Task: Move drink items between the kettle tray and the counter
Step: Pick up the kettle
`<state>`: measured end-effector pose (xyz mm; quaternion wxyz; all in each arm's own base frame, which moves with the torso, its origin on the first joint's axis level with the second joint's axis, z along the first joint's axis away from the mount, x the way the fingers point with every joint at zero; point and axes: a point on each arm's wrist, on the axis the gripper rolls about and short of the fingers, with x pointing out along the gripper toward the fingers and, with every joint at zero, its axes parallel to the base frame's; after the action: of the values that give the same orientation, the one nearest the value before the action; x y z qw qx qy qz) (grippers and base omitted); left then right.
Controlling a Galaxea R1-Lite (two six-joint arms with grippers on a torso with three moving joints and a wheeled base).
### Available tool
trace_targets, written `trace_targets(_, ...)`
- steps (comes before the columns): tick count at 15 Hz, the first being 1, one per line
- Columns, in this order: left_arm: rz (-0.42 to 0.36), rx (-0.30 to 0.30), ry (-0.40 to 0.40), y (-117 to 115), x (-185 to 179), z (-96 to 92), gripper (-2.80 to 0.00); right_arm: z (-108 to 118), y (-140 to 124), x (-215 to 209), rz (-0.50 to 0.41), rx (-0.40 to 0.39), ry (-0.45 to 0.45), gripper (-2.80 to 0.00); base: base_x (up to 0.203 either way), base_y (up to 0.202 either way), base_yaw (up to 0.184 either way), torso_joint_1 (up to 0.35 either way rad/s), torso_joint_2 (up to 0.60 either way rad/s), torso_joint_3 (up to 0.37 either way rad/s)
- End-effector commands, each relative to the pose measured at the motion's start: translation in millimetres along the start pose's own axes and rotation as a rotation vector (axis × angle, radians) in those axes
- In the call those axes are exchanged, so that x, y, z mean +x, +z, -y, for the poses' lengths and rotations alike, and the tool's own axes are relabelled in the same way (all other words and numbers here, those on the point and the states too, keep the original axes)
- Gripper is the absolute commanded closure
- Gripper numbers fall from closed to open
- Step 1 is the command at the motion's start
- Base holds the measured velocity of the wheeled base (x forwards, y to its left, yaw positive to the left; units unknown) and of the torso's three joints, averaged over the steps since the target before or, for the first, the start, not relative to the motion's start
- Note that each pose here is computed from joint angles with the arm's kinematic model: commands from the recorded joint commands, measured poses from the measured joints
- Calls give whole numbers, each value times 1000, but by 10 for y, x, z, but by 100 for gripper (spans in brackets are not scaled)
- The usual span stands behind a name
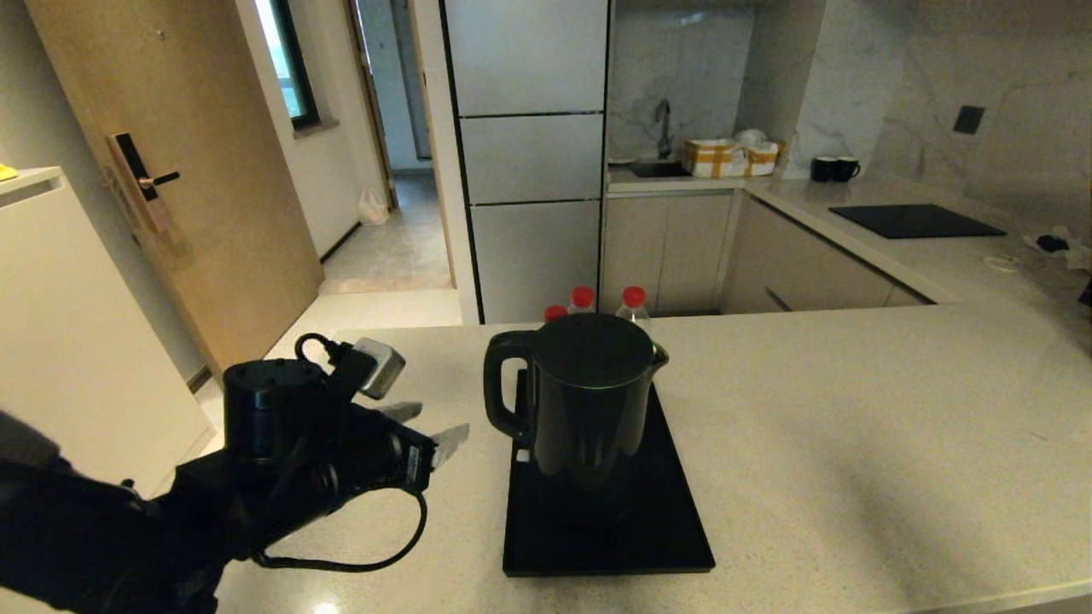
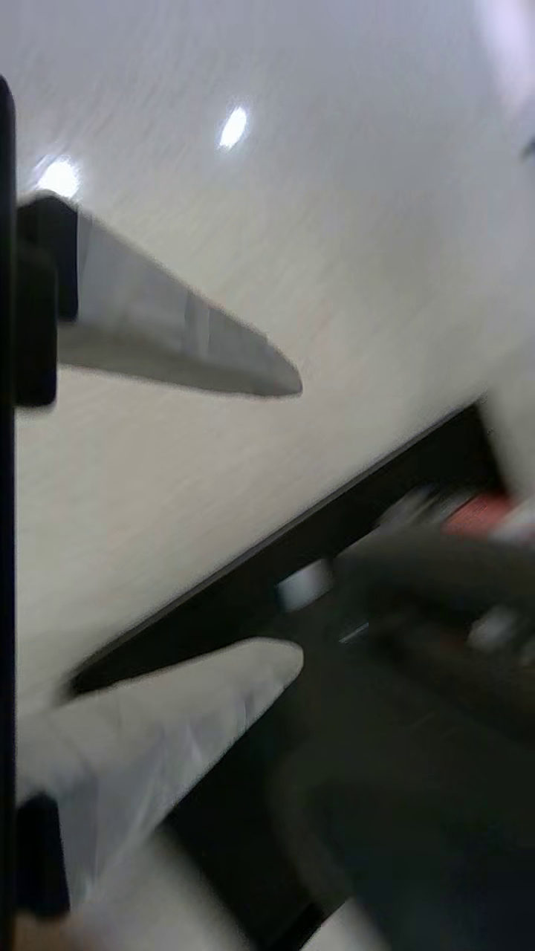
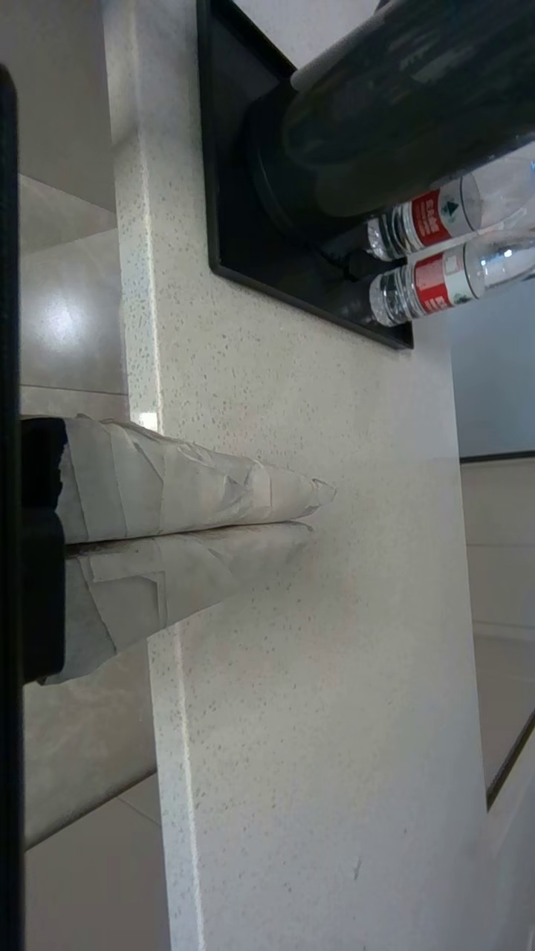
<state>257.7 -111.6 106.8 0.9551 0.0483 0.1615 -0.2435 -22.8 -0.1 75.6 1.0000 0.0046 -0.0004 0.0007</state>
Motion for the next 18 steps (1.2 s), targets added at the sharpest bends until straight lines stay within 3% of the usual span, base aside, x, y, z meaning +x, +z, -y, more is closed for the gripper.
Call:
trace_targets(1,54,20,55,-12,111,140,-280,0,-1,0,-1,0,0,0,0,0,0,0,0,0)
trace_targets(4,105,29,43,73,208,248,-280,0,-1,0,-1,0,0,0,0,0,0,0,0,0)
trace_targets(10,114,39,30,-27,430,302,-280,0,1,0,1,0,0,0,0,0,0,0,0,0)
trace_targets(16,167,45,96,-11,779,300,-280,0,0,0,0,0,0,0,0,0,0,0,0,0)
trace_targets(18,175,76,100,1,882,306,-280,0,1,0,1,0,0,0,0,0,0,0,0,0)
